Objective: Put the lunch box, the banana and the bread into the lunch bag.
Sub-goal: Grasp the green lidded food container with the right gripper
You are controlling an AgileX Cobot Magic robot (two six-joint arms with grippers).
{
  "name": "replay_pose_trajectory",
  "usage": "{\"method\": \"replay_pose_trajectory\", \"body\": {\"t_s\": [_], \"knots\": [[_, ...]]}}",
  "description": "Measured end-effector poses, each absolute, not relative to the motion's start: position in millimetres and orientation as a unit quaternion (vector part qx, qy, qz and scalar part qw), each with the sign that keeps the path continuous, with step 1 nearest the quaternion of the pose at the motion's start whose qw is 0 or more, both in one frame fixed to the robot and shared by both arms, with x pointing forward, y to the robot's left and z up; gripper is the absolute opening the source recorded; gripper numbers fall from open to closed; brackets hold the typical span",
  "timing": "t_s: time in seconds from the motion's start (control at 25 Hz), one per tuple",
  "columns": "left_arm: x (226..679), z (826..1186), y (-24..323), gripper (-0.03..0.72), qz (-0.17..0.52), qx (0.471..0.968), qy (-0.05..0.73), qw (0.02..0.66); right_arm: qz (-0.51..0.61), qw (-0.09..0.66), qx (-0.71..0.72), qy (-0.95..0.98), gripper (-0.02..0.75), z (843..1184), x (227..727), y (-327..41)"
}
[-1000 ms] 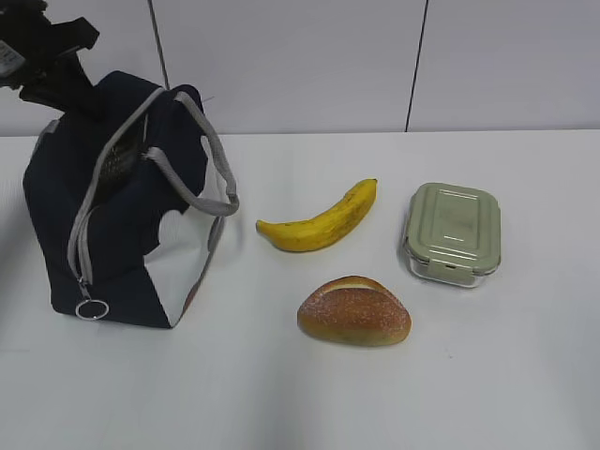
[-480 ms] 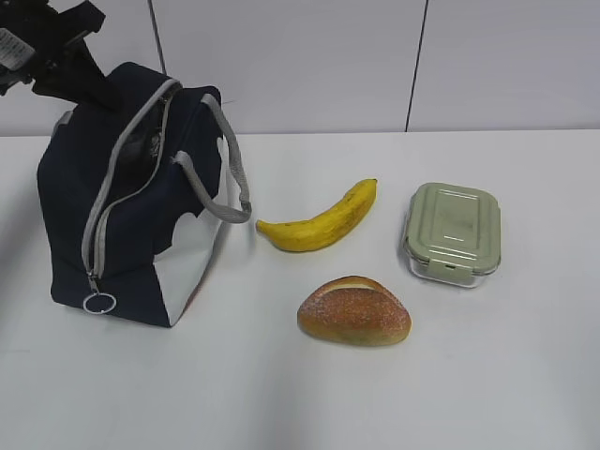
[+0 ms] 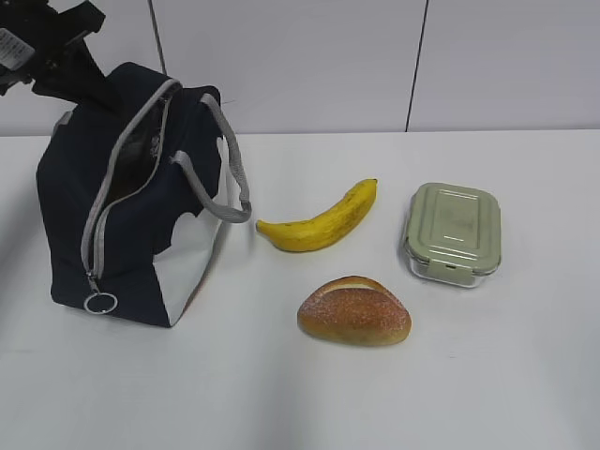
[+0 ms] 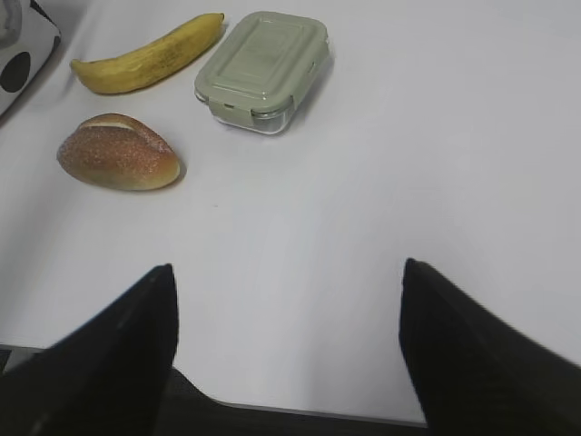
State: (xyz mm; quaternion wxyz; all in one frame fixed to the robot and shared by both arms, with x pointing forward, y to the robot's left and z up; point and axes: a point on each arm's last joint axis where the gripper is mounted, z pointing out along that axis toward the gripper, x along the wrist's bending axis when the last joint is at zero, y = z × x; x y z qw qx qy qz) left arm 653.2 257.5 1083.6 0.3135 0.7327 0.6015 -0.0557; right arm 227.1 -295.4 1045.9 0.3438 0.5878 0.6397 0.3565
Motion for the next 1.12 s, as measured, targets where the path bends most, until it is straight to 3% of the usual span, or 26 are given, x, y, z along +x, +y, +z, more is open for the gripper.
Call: {"method": "replay_pose_trajectory", "body": {"t_s": [0.2,0.48,0.84,1.12], "knots": [[653.2,1083.6,257.6,-0.002,-0.055,0.733,0.601,0.313,0.398,0.347,0.574,0.626,0.561,1059.5,232.0,-291.0],[653.2,1083.6,257.6,-0.002,-0.055,0.733,0.601,0.313,0.373,0.303,0.603,0.636,0.561,1070.6,290.4,-289.0],[653.2,1083.6,257.6,-0.002,-0.055,0.733,0.601,0.313,0.312,0.173,0.667,0.654,0.561,1057.8,369.4,-281.3],[653.2,1083.6,257.6,-0.002,-0.055,0.733,0.601,0.313,0.299,0.099,0.694,0.648,0.561,1069.3,430.3,-273.6]]}}
